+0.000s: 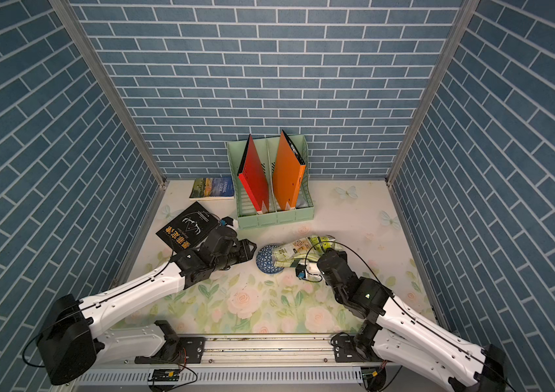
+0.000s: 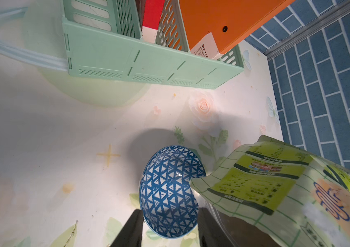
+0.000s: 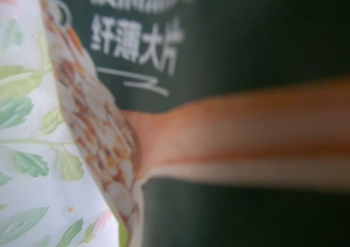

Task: Pour the oats into the breakfast bowl
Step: Pour the oats into the bowl.

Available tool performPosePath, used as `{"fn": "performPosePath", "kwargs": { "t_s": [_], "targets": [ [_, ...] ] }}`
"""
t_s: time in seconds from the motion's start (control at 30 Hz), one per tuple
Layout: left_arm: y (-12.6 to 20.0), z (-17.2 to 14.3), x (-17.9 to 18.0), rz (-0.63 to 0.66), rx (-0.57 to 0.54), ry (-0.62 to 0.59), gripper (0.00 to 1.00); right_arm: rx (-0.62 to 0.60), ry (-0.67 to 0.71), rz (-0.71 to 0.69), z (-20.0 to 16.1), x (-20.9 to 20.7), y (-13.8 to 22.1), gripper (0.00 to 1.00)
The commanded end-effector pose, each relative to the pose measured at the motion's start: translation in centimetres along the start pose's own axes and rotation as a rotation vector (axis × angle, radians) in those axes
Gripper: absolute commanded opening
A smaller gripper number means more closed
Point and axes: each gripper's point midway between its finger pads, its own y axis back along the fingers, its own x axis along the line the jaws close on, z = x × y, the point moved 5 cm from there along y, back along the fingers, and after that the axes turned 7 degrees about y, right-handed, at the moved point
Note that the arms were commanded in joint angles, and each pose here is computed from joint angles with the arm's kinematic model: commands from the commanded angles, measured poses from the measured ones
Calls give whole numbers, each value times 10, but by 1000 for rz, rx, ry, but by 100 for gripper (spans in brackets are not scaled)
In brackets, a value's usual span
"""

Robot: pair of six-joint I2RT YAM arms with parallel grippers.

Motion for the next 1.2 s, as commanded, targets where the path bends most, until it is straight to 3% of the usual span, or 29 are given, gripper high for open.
{"fn": "performPosePath", "kwargs": {
  "t_s": [0.0,0.87,1.17],
  "targets": [
    [1,1,-6,-74,-9,38,48,59,-115,-218,-9,-46,12,0],
    [-4,-9,7,-100,-18,138,48,98,51,-351,1,-50,8,0],
    [-6,-10,10,-104,-19,163,48,94,49,-408,5,-58,12,0]
  ]
}}
